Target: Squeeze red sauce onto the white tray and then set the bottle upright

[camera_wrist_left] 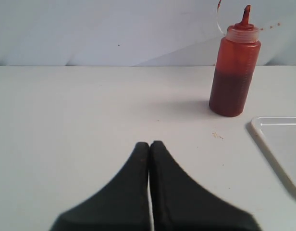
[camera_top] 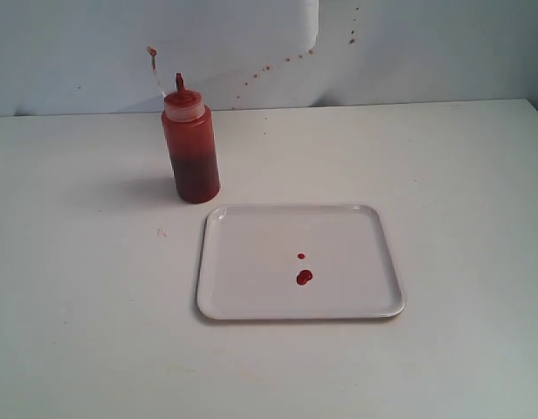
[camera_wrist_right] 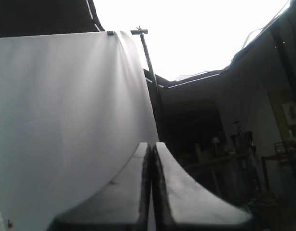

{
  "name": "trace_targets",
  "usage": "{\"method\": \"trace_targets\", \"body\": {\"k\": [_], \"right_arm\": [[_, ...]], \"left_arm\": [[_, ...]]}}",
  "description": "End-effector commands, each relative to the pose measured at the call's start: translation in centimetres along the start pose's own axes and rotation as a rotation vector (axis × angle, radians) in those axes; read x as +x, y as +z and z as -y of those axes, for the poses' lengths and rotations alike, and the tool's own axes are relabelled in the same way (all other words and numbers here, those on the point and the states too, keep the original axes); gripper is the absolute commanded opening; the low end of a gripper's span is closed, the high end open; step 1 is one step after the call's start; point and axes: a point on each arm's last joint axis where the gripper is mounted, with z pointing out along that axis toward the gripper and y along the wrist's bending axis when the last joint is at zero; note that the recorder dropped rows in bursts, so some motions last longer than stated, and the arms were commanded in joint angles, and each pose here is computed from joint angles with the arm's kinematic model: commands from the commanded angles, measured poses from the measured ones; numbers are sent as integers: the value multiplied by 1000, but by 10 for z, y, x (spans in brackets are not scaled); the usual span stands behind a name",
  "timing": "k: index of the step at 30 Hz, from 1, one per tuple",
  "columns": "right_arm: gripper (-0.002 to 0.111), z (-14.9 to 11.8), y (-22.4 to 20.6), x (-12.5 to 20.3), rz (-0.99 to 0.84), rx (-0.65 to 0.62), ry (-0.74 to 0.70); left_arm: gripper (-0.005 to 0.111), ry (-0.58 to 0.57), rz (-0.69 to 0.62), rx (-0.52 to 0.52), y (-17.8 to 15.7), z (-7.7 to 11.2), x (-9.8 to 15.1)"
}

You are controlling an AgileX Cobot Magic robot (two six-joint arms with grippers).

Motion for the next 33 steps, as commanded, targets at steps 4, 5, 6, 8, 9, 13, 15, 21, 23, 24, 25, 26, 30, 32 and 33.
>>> {"method": "trace_targets", "body": {"k": [4,5,6,8,9,13,15,21,23,24,25,26,30,32,33], "right_arm": [[0,-10,0,30,42,-133,-11],[0,-12,-1,36,28,-163,-2],[0,-14,-1,43,11,-184,8],[0,-15,-2,57,-35,-203,38],[0,-14,-3,65,-67,-201,50],[0,-11,-9,100,-175,-191,43],[0,-9,-12,115,-220,-186,37],[0,-4,-25,155,-337,-179,-8],[0,-3,-26,157,-341,-183,-36],[0,-3,-26,157,-346,-186,-52],[0,-3,-27,160,-380,-191,-79],[0,-3,-28,161,-391,-197,-107],[0,-3,-30,166,-446,-212,-166],[0,-3,-31,168,-465,-214,-167],[0,-3,-31,169,-474,-214,-168]], "left_arm": [[0,-6,7,6,0,0,1],[0,-6,7,6,0,0,1],[0,-6,7,6,0,0,1],[0,-6,7,6,0,0,1],[0,-6,7,6,0,0,1],[0,-6,7,6,0,0,1],[0,-6,7,6,0,0,1],[0,-6,7,6,0,0,1],[0,-6,7,6,0,0,1],[0,-6,7,6,0,0,1],[0,-6,7,6,0,0,1],[0,-6,7,6,0,0,1],[0,-6,7,6,0,0,1],[0,-6,7,6,0,0,1],[0,-6,7,6,0,0,1]]}}
